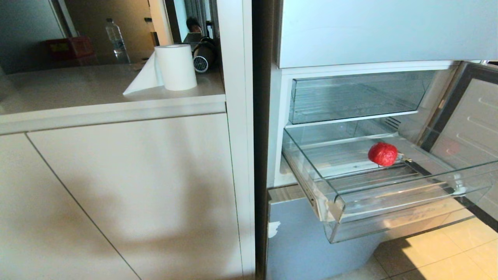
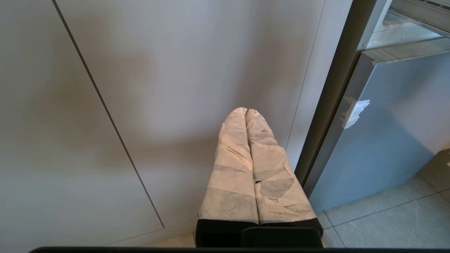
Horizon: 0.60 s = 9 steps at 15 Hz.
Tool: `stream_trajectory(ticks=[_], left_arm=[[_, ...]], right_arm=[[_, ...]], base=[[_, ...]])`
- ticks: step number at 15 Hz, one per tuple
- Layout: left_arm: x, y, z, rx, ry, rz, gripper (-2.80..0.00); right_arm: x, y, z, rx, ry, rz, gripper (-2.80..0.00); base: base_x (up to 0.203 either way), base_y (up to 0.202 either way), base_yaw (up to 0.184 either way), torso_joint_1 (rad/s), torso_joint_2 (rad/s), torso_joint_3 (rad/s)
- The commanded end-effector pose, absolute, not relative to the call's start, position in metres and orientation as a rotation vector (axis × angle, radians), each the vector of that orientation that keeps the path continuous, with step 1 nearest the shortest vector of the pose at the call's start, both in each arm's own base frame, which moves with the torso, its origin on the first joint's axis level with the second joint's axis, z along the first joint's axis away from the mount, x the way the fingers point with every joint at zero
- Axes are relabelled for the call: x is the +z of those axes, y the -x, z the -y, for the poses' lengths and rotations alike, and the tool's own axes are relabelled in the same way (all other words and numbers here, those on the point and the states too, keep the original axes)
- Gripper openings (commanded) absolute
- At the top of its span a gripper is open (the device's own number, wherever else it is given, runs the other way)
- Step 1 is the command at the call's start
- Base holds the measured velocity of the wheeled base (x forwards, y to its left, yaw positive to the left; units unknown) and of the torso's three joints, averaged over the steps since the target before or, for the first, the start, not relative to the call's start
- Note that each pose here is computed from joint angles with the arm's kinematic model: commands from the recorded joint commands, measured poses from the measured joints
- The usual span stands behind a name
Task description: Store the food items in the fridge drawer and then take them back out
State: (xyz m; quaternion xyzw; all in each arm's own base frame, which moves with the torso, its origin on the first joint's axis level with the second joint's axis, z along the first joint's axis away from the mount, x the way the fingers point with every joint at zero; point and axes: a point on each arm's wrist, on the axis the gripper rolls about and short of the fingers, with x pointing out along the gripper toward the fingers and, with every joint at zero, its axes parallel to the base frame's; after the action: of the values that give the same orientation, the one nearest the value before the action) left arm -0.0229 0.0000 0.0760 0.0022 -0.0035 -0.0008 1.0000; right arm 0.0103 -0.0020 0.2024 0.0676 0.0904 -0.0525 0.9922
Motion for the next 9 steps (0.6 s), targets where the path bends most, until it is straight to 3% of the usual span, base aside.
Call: stream_trajectory(ticks=[1, 6, 7, 9], left_arm=[[0.076, 0.023, 0.0, -0.002, -0.005, 0.005, -2.8], [0.076, 0.023, 0.0, -0.002, -0.005, 0.005, -2.8], [0.076, 0.023, 0.0, -0.002, -0.005, 0.005, -2.8], [0.076, 0.023, 0.0, -0.002, -0.005, 0.005, -2.8]], right_arm=[[0.225, -0.092, 0.002, -0.121, -0.134, -0.435, -2.8], [0.25, -0.225, 0.003, -0.126, -0.107, -0.597, -2.8], [0.251, -0.248, 0.004, -0.124, -0.091, -0.614, 0.0], [0.252, -0.285, 0.005, -0.124, -0.07, -0.637, 0.0]], base=[[0.0, 0.0, 0.0, 0.0, 0.0, 0.0], [0.0, 0.0, 0.0, 0.0, 0.0, 0.0], [0.0, 0.0, 0.0, 0.0, 0.0, 0.0], [0.0, 0.0, 0.0, 0.0, 0.0, 0.0]])
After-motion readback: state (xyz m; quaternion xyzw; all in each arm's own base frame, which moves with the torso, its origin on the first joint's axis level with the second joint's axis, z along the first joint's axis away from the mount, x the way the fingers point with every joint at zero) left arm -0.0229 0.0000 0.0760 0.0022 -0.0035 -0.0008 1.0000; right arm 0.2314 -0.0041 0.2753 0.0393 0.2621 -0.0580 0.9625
